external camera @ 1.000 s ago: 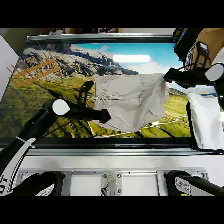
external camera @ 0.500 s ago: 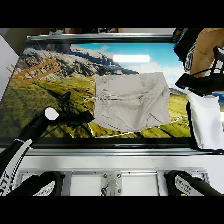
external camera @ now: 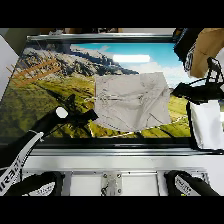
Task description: Fold the clothes and pants, and hang the long-sleeved shirts on hangers.
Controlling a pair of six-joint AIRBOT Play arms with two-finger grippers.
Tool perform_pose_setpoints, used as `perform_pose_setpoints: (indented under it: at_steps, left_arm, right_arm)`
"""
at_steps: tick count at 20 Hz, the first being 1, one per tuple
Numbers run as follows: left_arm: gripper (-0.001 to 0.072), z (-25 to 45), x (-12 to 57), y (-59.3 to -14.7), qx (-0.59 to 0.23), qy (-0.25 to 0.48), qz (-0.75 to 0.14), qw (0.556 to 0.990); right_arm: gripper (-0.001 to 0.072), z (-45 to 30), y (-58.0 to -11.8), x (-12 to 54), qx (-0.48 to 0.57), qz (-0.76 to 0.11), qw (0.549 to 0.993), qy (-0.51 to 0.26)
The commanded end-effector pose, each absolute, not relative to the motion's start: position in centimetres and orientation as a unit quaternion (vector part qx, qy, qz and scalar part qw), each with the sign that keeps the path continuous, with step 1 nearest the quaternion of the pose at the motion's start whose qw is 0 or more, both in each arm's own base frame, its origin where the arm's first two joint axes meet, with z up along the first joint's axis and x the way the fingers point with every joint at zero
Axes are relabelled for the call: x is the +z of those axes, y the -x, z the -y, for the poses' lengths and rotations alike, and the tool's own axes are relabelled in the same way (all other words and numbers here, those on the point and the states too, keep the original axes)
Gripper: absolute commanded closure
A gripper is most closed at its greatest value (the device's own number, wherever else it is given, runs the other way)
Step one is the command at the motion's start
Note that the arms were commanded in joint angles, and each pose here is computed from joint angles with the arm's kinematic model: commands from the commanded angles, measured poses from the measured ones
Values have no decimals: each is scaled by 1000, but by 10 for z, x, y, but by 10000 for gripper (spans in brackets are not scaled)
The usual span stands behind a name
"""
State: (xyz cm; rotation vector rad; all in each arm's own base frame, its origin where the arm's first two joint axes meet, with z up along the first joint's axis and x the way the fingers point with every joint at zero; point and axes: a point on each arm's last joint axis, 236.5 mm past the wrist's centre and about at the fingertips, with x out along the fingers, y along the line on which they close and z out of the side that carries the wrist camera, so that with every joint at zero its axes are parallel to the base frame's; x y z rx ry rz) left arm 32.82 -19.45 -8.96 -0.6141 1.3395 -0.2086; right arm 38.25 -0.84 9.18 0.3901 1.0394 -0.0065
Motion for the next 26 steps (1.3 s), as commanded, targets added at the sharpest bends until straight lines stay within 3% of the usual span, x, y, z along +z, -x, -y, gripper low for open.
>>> perform_pose_setpoints:
  at_steps: [1, 3, 4, 6, 7, 8, 11, 14, 17, 20, 22, 26]
  left_arm:
    - [-3, 211, -103, -335, -99, 271, -628, 723]
    - [-2, 214, -106, -340, -92, 279, -635, 714]
    - [41, 216, -105, -343, -94, 279, -634, 715]
    - [378, 221, -103, -349, -100, 276, -632, 718]
    - [604, 222, -102, -350, -101, 276, -631, 718]
    - [690, 221, -101, -349, -102, 274, -631, 719]
    - [689, 217, -94, -344, -111, 251, -632, 725]
    - [690, 218, -80, -344, -128, 236, -620, 737]
    - [689, 219, -76, -343, -136, 230, -617, 740]
    - [690, 219, -77, -341, -139, 226, -621, 738]
    - [690, 219, -77, -342, -139, 226, -620, 738]
    - [690, 219, -77, -341, -139, 227, -620, 738]
  right_arm:
    - [9, 7, -379, 93, -1, -492, 851, -182]
    - [9, 8, -377, 100, 0, -485, 857, -177]
    - [8, 8, -376, 102, 0, -483, 858, -177]
    - [9, 8, -369, 103, 1, -488, 855, -174]
    - [9, 8, -361, 100, 9, -497, 853, -161]
    - [8, 10, -349, 92, 15, -515, 844, -148]
    - [8, 31, -308, 46, -30, -561, 805, -190]
    - [9, 67, -268, -24, -170, -564, 730, -346]
    - [9, 66, -260, -73, -215, -526, 677, -467]
    - [12, 56, -281, -93, -206, -491, 681, -503]
    - [145, 47, -296, -101, -191, -486, 690, -502]
    - [146, 20, -325, -110, -147, -476, 707, -502]
